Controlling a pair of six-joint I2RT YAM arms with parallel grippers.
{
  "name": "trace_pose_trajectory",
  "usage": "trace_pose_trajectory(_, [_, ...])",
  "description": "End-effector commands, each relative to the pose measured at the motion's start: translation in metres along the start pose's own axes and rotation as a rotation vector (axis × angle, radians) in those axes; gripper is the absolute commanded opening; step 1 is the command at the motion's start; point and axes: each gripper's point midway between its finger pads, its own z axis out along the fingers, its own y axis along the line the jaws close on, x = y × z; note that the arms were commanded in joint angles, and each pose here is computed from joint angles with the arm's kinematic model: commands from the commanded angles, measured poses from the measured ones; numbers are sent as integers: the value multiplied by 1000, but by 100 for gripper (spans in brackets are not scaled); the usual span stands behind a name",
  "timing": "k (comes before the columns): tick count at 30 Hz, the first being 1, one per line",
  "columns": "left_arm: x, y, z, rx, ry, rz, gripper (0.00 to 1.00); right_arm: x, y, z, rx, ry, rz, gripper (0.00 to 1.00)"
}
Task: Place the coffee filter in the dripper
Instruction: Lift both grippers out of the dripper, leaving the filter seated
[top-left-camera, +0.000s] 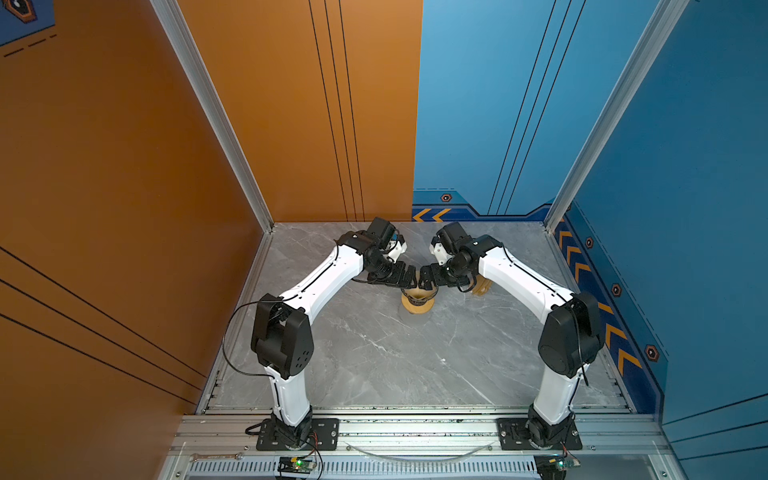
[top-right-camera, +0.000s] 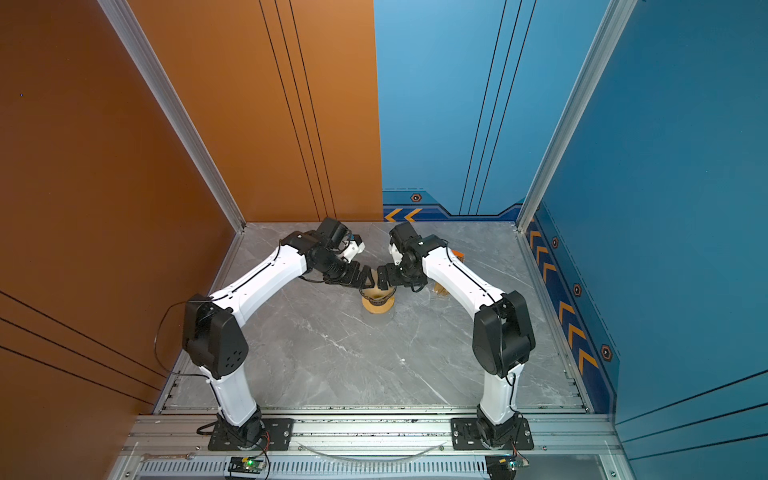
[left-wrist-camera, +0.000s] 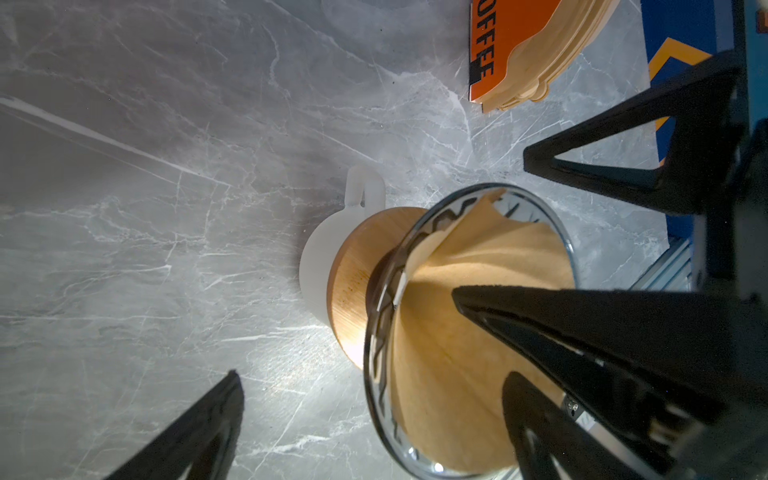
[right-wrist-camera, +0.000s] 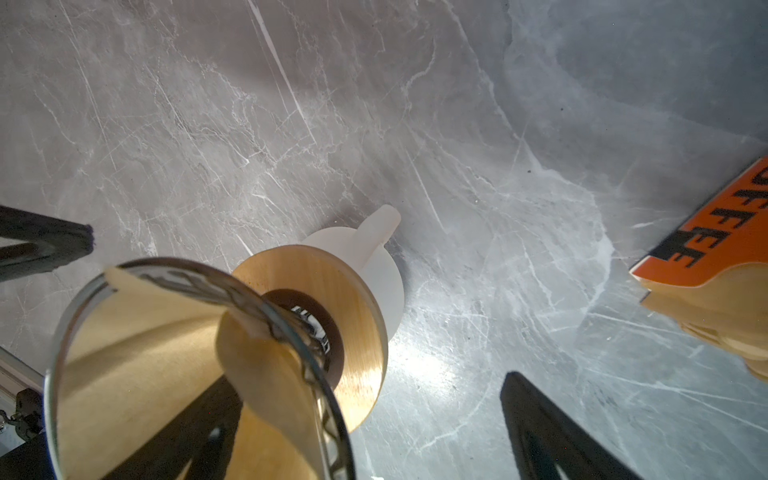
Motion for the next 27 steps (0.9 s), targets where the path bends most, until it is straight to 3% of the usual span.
trace_pose_trajectory(1, [-5, -9, -23, 36, -54, 38, 98, -6, 7, -31, 1, -57, -33, 95])
trace_pose_trajectory(12, [-12, -6, -51, 53, -129, 63, 98, -7, 12, -67, 15, -145, -90, 88])
trace_pose_trajectory(19, [-19, -10, -85, 100, -231, 130, 98, 1, 37, -82, -47, -156, -316, 73])
trace_pose_trajectory(27, [-23, -16, -107, 115, -329, 171, 98, -4, 49, -82, -75, -127, -399, 58])
